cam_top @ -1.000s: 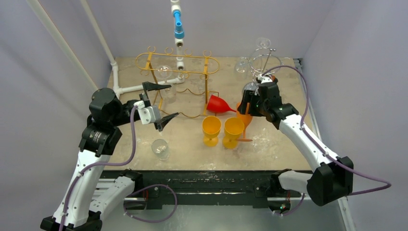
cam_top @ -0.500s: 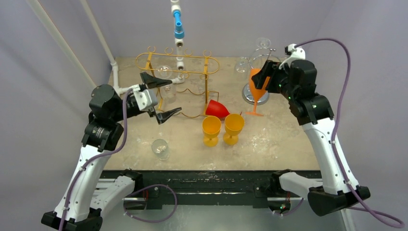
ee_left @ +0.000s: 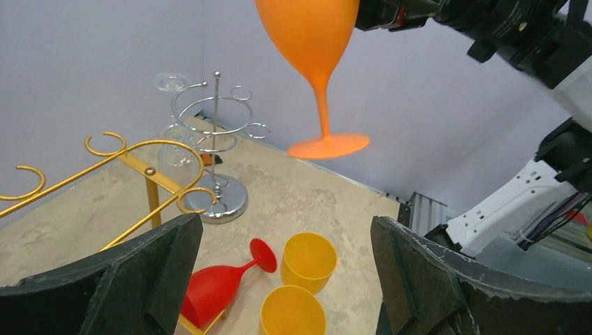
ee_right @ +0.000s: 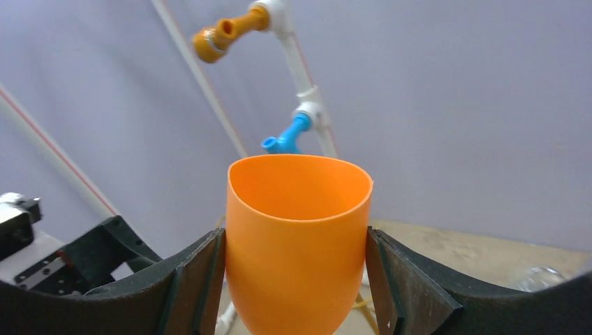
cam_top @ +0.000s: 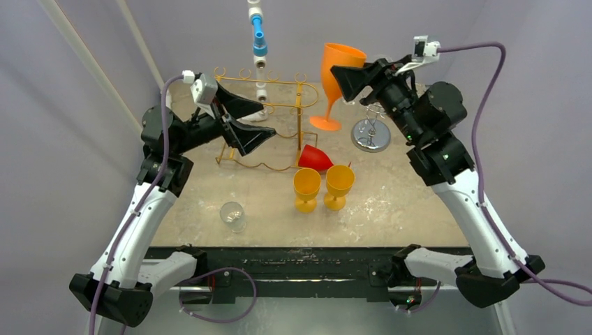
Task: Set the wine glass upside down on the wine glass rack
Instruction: Turn the wine glass upside down at the wine rack.
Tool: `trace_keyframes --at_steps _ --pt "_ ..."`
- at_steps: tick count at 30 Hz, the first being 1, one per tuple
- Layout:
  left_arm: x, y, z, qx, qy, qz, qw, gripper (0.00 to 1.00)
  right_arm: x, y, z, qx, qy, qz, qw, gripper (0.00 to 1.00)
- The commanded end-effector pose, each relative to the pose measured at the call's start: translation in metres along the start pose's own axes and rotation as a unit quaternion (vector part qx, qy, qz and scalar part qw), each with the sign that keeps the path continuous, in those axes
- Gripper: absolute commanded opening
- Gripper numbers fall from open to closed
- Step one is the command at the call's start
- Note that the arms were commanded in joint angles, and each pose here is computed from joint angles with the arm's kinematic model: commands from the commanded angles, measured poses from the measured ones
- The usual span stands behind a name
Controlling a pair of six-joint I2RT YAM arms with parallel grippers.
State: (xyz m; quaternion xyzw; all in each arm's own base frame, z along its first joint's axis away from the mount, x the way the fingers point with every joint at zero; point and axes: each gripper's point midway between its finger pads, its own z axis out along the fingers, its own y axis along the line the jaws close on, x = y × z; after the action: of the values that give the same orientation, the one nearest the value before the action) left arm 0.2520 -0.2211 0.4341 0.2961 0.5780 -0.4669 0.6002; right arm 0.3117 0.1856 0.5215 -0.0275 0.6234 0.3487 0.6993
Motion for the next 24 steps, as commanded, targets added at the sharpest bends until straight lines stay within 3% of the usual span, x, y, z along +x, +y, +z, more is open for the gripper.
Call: trace_keyframes --at_steps 1,7,14,24 --pt "-0.029 -0.024 0.000 0.030 -0.039 -0.051 0.997 1.00 -0.059 0.057 0.001 -0.079 -0.139 0.001 0.987 0.52" --pt "-0.017 -0.025 -0.006 0.010 -0.032 -0.137 0.990 1.00 -0.073 0.110 -0.012 -0.154 -0.235 -0.010 0.960 0.51" --pt "-0.025 -0.020 0.004 -0.015 -0.014 -0.297 0.955 1.00 -0.054 0.156 -0.003 -0.175 -0.244 -0.062 0.952 0.50" --pt "-0.059 -0.046 -0.005 0.013 -0.045 -0.289 0.956 0.97 -0.043 0.169 -0.007 -0.161 -0.253 -0.105 0.948 0.49"
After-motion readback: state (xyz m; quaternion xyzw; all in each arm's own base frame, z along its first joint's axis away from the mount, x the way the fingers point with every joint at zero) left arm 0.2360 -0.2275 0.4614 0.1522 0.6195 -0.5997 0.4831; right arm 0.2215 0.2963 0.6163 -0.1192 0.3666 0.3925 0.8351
